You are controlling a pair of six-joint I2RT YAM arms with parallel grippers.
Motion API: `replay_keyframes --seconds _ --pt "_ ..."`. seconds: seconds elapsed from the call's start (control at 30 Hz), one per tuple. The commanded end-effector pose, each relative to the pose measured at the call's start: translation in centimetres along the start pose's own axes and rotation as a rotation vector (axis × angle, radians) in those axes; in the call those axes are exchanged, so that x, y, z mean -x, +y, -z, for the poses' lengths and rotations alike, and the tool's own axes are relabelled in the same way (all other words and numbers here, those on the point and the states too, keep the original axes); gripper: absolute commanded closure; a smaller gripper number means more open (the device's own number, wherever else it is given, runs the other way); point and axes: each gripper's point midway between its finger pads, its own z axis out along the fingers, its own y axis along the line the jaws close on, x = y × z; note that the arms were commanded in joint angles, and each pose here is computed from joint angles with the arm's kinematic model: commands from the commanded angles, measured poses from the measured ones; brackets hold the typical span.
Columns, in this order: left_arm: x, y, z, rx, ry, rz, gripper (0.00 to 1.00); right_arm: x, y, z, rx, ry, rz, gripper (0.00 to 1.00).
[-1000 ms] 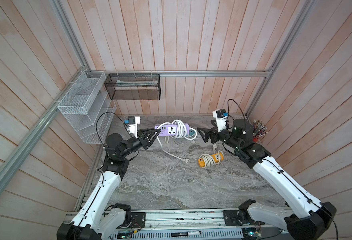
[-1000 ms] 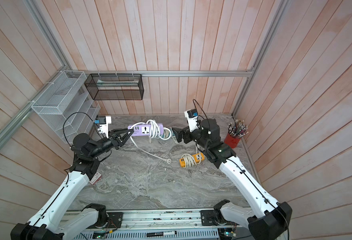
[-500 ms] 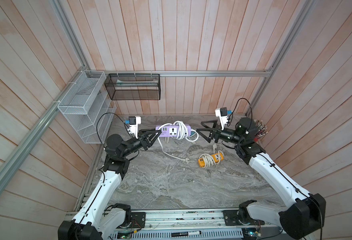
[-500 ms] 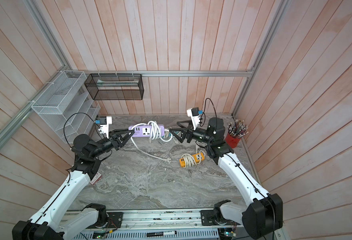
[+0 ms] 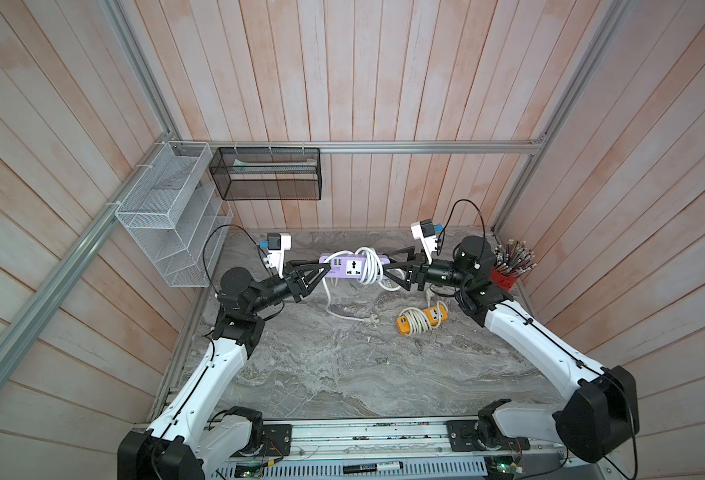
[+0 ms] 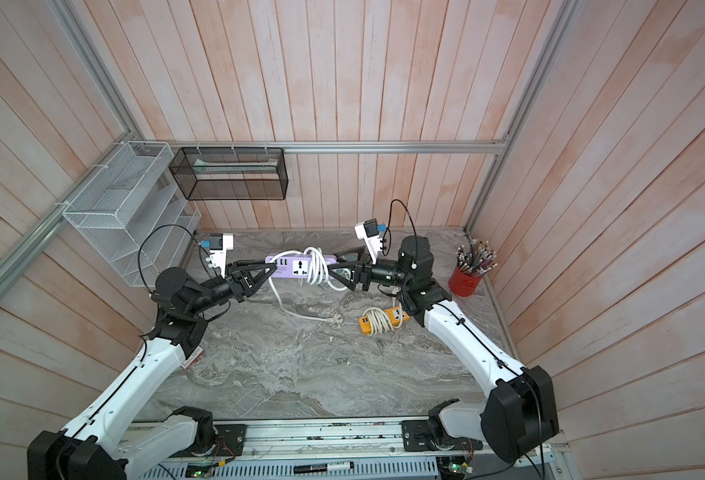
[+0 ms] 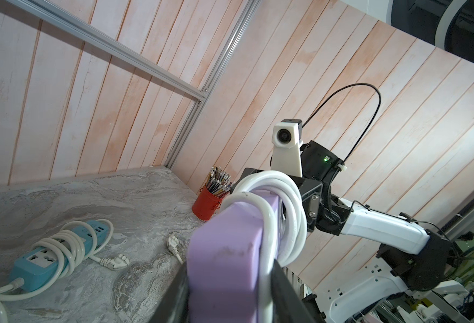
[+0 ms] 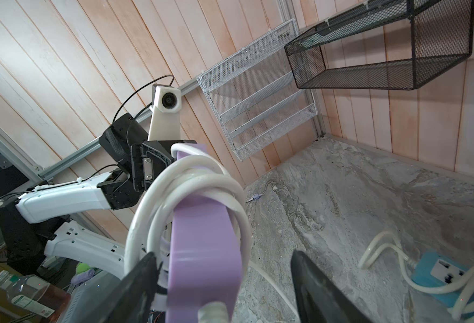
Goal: Unwrap the cord wrapped around the power strip
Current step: Adjust the power strip.
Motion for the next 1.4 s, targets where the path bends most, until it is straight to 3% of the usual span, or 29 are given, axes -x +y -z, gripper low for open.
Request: replay_keyframes --seconds 0.0,0.13,0.23,0.4,0.43,0.47,0.6,0.8,0.83,1.0,1.23,1.37 --pt "1.3 -1.3 0.0 -0.033 -0.038 -0.073 1.0 1.5 1.6 0.1 0.044 -0.027 0.058 0.34" --pt "1.1 -1.4 -0.2 -0.047 -0.031 -0.068 1.0 1.6 1.8 0.0 0.058 -0.028 0.057 0.49" --pt "1.0 -1.4 -0.3 -0.048 -0.029 -0.07 1.0 1.6 2.0 -0.2 0.083 -0.026 0.044 0.75" --pt "1.0 -1.3 -0.4 -0.042 -0.03 -0.074 1.0 1.1 2.3 -0.8 0.113 -0.01 0.028 0.83" --pt "1.0 -1.4 -0.4 -0.042 -0.031 -0.077 1.0 1.1 2.2 -0.9 0.111 -0.008 0.028 0.96" --pt "1.0 -1.4 -0.4 -0.044 -0.029 -0.078 1.0 1.1 2.1 -0.9 0.107 -0.006 0.026 1.0" --pt "1.0 -1.3 -0.6 -0.034 -0.012 -0.083 0.99 1.2 2.1 -0.8 0.09 -0.01 0.034 1.0" --pt "0.9 -1.1 -0.5 -0.014 -0.003 -0.08 0.1 1.5 2.0 -0.5 0.058 -0.019 0.054 1.0" --pt "0.8 -1.2 -0.5 -0.014 -0.001 -0.082 0.0 1.6 1.9 -0.4 0.052 -0.024 0.057 1.0" --pt "0.7 -0.6 -0.1 0.045 -0.005 -0.111 0.0 2.8 1.7 0.4 0.004 -0.06 0.082 1.0" --pt "1.0 3.2 2.8 0.298 -0.064 -0.152 0.0 4.3 1.2 2.3 -0.059 -0.112 0.101 1.0" --pt "-0.3 3.7 3.2 0.271 -0.028 -0.151 0.0 4.8 1.3 3.2 -0.079 -0.127 0.11 1.0"
